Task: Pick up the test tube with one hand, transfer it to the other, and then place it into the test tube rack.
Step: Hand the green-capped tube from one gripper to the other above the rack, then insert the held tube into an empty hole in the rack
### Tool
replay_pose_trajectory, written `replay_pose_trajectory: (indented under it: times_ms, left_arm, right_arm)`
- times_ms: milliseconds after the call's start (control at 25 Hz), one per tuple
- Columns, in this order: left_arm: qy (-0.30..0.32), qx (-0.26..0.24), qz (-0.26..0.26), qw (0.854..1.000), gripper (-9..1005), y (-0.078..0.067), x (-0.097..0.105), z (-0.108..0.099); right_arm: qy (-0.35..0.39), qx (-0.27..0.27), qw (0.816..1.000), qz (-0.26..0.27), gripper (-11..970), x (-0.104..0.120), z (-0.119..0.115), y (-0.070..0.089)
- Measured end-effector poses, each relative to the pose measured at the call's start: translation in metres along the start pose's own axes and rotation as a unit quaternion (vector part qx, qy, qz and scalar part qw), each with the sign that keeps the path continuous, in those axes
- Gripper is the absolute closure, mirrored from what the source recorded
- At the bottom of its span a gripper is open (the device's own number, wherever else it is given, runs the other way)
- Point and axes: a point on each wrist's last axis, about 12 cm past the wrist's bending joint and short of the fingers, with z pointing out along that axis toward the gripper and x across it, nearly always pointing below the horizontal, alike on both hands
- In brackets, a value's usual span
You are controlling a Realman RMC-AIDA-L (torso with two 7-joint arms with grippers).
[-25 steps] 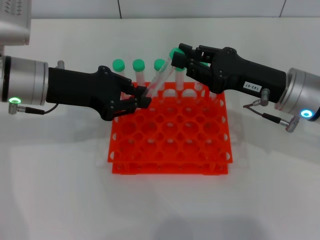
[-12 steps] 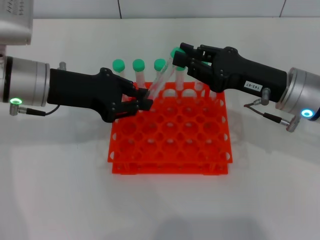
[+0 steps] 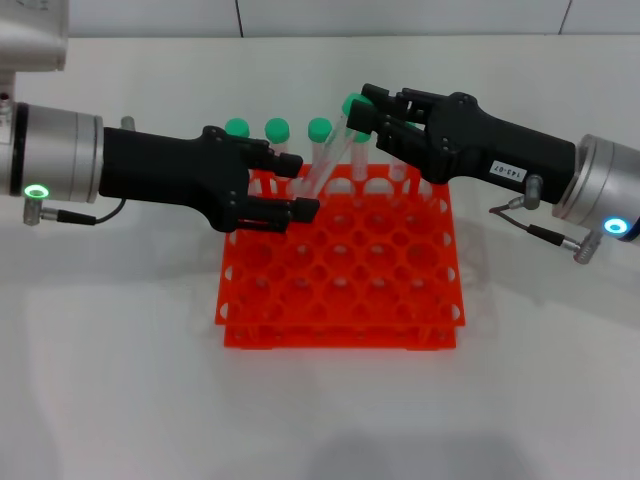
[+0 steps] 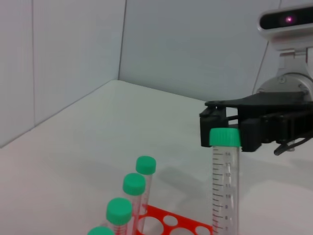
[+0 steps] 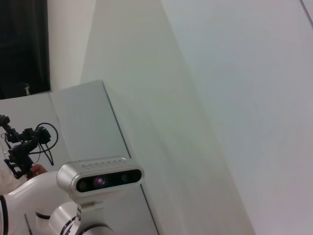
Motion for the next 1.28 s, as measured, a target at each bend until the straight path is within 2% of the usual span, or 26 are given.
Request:
replay_pose_trajectory:
  times_ms: [240,520,760,880,1000,1040,1080,1280]
  left_arm:
    - [0.008,-0.014,-0.012,1.0,289,0.001,-0.01,-0.01]
    - [0.02,-0.036,-0.025,0.999,100,-0.012,-0.032,-0.041]
    - [0.038,-0.083,-0.027,0.995,101,-0.034,-0.048,-0.071]
    - [0.041,-0.098,-0.024,0.994,102,-0.049,-0.047,-0.078]
    - [0.04,-0.116,-0.016,0.992,102,-0.062,-0.042,-0.083]
    - [0.034,-0.128,-0.013,0.991,102,-0.072,-0.033,-0.09]
    - [0.034,-0.128,-0.013,0.991,103,-0.072,-0.033,-0.09]
    - [0.013,-0.149,-0.018,0.989,103,-0.09,-0.009,-0.107]
  right_arm:
    - [0.001,0.001,1.0,-0.002,702,-0.001,-0.002,-0.001]
    - [0.004,-0.003,1.0,-0.005,702,-0.002,-0.005,-0.001]
    - [0.008,-0.003,1.0,-0.013,702,-0.004,-0.007,-0.003]
    - [0.013,-0.004,1.0,-0.019,702,-0.005,-0.009,-0.004]
    - [0.021,-0.009,0.999,-0.028,702,-0.008,-0.009,-0.005]
    - [0.025,-0.014,0.999,-0.032,702,-0.01,-0.008,-0.006]
    - [0.029,-0.017,0.999,-0.035,702,-0.011,-0.006,-0.006]
    - [0.035,-0.029,0.998,-0.048,702,-0.02,0.0,-0.008]
